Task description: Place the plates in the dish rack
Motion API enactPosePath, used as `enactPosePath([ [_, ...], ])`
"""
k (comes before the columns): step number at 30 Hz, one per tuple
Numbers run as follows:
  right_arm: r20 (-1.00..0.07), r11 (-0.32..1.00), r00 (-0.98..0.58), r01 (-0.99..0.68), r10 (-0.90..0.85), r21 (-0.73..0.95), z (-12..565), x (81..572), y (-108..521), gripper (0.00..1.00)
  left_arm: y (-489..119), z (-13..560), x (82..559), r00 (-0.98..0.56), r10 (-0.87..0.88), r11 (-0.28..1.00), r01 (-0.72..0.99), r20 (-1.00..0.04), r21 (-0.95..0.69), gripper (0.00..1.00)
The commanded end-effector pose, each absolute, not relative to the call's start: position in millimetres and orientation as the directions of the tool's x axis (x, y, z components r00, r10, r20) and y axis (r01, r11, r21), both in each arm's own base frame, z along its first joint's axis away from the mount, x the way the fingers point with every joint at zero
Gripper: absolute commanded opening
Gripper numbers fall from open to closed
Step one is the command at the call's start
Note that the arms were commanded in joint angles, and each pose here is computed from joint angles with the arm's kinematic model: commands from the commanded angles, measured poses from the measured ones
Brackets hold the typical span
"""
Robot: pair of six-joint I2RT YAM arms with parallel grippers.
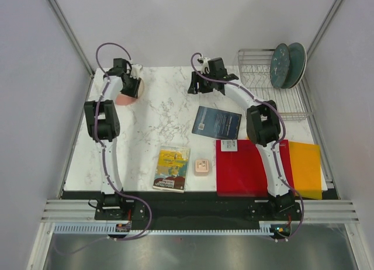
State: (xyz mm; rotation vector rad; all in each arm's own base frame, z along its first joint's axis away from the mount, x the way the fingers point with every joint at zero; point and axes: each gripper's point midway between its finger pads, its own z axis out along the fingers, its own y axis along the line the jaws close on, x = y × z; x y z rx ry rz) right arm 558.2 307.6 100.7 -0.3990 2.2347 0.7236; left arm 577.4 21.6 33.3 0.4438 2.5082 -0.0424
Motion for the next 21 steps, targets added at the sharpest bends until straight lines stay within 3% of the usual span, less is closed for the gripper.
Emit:
enactPosePath([
  [1, -0.677, 0.732, -0.736, -0.470, -0.016, 0.494, 87.7, 550.6, 326.9, 0.69, -61.2, 27.5, 521.6, -0.791, 0.415, 0.870, 0.490, -0.449, -0.059, 0.41],
  [8, -0.641, 0.725, -0.768, -0.447, -0.010, 0.524, 71.8, 544.9, 328.8, 0.70, -138.0, 43.8, 493.7, -0.767, 0.437, 0.808, 0.564, -0.470, -0.169, 0.41],
  [12, -0.630, 0.706, -0.776, -0.446, 0.001, 0.550, 69.3, 543.5, 334.8, 0.70, -153.3, 57.7, 486.2, -0.791, 0.380, 0.820, 0.528, -0.479, -0.221, 0.48],
  [17, -0.624, 0.608, -0.781, -0.487, 0.018, 0.627, 76.2, 539.3, 359.5, 0.71, -109.4, 116.2, 512.9, -0.781, 0.177, 0.903, 0.371, -0.599, -0.217, 0.64],
  [21, -0.582, 0.530, -0.813, -0.482, 0.028, 0.698, 70.8, 525.3, 387.1, 0.72, -67.8, 125.9, 505.4, -0.803, 0.050, 0.920, 0.269, -0.594, -0.287, 0.69],
])
